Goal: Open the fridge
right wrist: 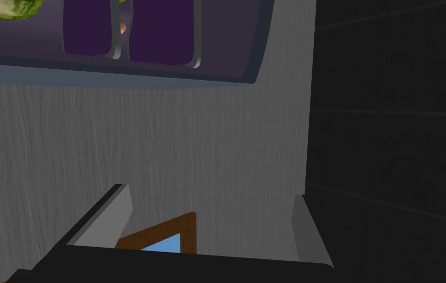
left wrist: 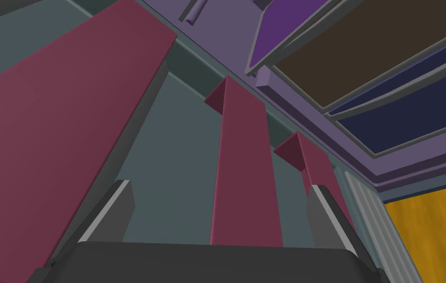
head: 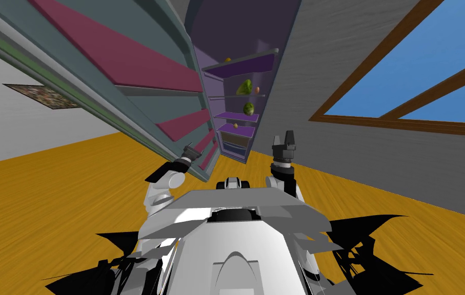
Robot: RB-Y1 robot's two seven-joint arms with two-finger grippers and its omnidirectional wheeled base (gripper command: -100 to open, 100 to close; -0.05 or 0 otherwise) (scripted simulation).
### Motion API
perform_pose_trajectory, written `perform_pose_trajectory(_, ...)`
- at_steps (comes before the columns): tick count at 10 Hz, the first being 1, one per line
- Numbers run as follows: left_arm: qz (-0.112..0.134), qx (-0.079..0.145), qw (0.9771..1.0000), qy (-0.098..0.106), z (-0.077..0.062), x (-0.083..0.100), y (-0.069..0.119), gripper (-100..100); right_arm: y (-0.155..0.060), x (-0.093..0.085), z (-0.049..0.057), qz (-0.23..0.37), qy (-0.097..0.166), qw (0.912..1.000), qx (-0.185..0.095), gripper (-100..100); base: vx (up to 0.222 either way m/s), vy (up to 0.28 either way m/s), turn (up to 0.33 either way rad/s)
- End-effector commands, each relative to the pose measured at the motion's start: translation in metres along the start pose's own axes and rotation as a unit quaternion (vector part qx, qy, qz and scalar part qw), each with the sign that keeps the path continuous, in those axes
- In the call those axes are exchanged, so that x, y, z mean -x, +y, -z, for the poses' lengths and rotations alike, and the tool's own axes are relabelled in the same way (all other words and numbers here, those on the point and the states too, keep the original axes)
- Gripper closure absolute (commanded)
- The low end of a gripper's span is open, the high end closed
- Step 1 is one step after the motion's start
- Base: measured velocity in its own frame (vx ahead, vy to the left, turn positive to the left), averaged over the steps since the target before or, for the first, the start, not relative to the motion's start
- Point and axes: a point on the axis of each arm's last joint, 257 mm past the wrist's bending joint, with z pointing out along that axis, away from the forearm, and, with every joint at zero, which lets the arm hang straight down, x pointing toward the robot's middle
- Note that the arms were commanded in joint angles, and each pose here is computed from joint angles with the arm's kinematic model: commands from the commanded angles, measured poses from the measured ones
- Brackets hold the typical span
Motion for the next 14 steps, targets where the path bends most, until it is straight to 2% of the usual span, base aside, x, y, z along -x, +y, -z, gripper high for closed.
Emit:
perform_pose_trajectory(1,0.001,0.015,0.9999,-0.005,0.005,0.001,-0.002,-100,0.000,0.000,0.000,0.000,0.000,1.0000,0.000,0,0.016,0.132,0.035)
perform_pose_trajectory(5,0.003,0.038,0.9992,-0.013,0.014,0.002,-0.005,-100,0.000,0.000,0.000,0.000,0.000,1.0000,0.000,0,0.013,0.135,0.034)
perform_pose_trajectory(8,0.002,0.051,0.9986,-0.014,0.022,-0.004,-0.008,-100,0.000,0.000,0.000,0.000,0.000,1.0000,0.000,0,0.001,0.129,0.030)
perform_pose_trajectory(10,-0.002,0.054,0.9985,-0.007,0.029,-0.015,-0.013,-100,0.000,0.000,0.000,0.000,0.000,1.0000,0.000,0,0.015,0.116,0.024)
perform_pose_trajectory(14,-0.019,0.049,0.9984,0.019,0.041,-0.046,-0.023,-100,0.000,0.000,0.000,0.000,0.000,1.0000,0.000,0,0.008,0.064,0.013)
